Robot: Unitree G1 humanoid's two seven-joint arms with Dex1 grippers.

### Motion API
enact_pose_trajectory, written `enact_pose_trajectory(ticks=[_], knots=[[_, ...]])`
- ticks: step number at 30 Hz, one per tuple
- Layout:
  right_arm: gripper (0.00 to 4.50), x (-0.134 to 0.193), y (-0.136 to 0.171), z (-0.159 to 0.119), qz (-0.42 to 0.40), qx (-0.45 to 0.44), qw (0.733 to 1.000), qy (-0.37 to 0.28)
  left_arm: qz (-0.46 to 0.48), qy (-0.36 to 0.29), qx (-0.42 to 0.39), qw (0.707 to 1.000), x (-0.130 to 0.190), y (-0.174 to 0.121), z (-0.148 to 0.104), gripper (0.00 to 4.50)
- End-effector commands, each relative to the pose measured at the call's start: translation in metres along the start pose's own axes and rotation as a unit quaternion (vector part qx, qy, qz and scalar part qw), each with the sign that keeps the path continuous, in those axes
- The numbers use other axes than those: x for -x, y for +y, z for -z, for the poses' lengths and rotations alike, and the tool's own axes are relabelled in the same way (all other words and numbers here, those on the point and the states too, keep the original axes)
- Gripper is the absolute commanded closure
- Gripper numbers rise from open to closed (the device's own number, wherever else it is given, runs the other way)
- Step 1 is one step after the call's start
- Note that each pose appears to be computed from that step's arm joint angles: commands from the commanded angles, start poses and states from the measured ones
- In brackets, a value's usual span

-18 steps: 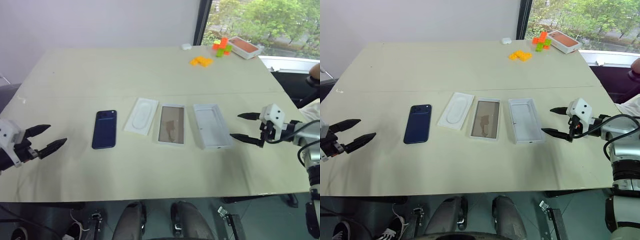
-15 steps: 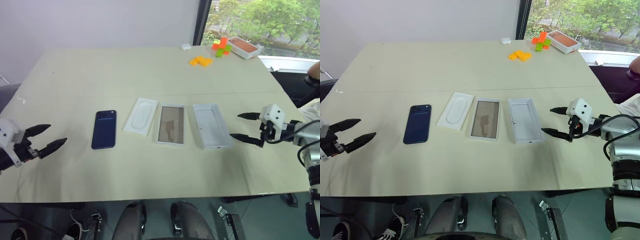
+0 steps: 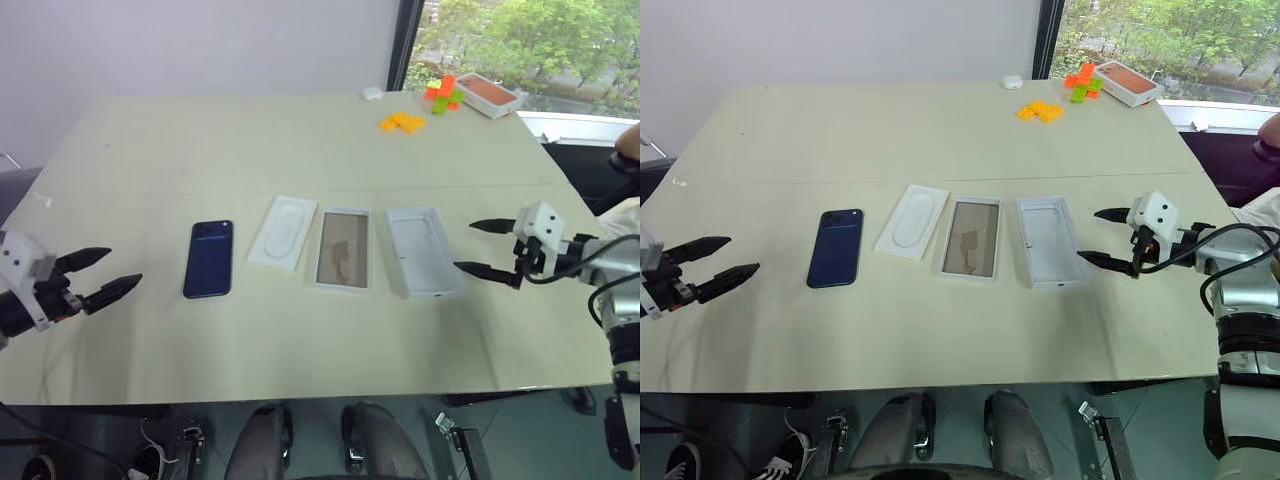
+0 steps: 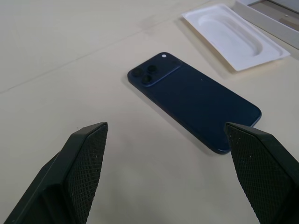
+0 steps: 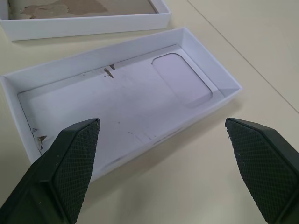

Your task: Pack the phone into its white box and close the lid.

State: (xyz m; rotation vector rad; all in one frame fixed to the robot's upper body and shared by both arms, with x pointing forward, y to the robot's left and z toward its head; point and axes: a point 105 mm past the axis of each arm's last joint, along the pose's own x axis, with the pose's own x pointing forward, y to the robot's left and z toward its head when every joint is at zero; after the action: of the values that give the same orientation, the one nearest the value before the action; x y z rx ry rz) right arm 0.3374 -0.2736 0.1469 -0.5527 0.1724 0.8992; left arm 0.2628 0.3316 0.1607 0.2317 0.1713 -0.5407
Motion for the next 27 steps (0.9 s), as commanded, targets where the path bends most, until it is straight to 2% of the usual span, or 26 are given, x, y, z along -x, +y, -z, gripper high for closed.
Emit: enact_pose_trajectory(ticks=[1,6,11,15,17,22,27], knots=[[0.00,0.002,-0.007,-0.012,0.009,0.019,1.000,-0.014,0.000,-0.022,-0.015,1.000,-0.004,-0.001,-0.016,0.32],[0.00,0.001,-0.007,-0.013,0.010,0.019,1.000,-0.017,-0.001,-0.032,-0.003,0.999,-0.013,0.000,-0.023,0.32],[0.00,0.001,-0.007,-0.014,0.009,0.018,1.000,-0.018,0.010,-0.011,0.022,1.000,-0.019,-0.007,-0.020,0.32],[0.00,0.001,-0.003,-0.014,-0.019,-0.045,0.999,-0.021,0.021,-0.007,0.047,0.999,-0.025,-0.012,-0.023,0.32],[0.00,-0.002,-0.003,-0.021,-0.026,-0.045,0.998,-0.025,0.023,-0.009,0.068,0.997,-0.032,-0.015,-0.027,0.32],[0.00,-0.025,0.004,-0.045,-0.036,0.009,0.998,-0.055,0.029,-0.050,0.127,0.990,-0.066,-0.025,-0.048,0.32],[0.00,-0.050,0.021,-0.073,-0.050,0.040,0.993,-0.098,0.033,-0.046,0.195,0.979,-0.109,-0.039,-0.052,0.32]])
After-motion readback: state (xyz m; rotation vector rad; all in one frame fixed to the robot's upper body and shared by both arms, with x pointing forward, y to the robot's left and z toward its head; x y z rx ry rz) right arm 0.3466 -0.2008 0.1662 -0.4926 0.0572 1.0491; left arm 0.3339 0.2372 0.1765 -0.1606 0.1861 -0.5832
